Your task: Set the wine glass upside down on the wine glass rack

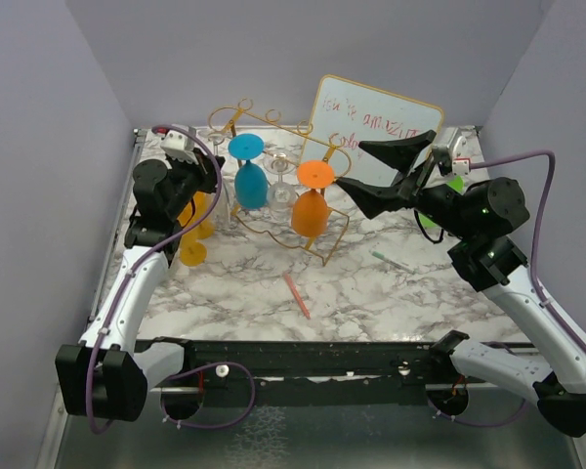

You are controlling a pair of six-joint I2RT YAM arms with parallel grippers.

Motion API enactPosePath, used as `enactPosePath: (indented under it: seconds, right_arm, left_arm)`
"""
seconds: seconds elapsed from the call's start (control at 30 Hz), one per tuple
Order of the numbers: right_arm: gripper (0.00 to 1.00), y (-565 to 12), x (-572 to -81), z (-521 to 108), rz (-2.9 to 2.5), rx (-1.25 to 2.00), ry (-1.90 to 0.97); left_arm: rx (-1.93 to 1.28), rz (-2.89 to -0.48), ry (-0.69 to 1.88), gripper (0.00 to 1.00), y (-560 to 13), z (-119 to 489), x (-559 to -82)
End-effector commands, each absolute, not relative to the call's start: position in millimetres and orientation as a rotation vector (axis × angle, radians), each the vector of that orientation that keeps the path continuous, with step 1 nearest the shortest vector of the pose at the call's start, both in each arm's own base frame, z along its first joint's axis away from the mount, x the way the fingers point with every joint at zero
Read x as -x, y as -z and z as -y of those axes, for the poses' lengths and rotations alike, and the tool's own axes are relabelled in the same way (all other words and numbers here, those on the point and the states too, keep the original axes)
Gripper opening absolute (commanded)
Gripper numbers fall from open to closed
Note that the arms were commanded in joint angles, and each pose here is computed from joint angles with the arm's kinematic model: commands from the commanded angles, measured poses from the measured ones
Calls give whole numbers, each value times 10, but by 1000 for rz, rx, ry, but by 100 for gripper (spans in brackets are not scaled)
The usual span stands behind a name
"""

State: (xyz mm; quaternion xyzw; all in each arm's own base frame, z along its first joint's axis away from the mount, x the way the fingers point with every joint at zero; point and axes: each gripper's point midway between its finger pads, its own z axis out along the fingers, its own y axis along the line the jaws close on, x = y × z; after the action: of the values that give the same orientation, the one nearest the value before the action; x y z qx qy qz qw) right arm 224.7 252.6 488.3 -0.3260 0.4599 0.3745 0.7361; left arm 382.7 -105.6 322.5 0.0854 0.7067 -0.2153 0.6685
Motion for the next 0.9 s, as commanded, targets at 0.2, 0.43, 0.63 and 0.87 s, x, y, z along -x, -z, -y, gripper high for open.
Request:
enactPosePath:
  seconds: [0.2, 0.43, 0.63, 0.87]
  right_arm:
    - [80, -4802, -2320, -2551, -1043, 705, -815]
    - [80, -4791, -2323, -2555, -1046, 702, -820]
    - [80, -4782, -2316, -2584, -1047, 708, -840]
    - [80, -4794, -2304, -2548, -1042, 699, -826]
  left_arm:
    - [-103, -1542, 388, 0, -3294, 827, -3812]
    - [-112, -1534, 415, 0, -3301, 874, -3857]
    - [-109, -1537, 473, 0, -3279, 965, -4016]
    - [-138, -1534, 506, 0, -3176, 1030, -3998]
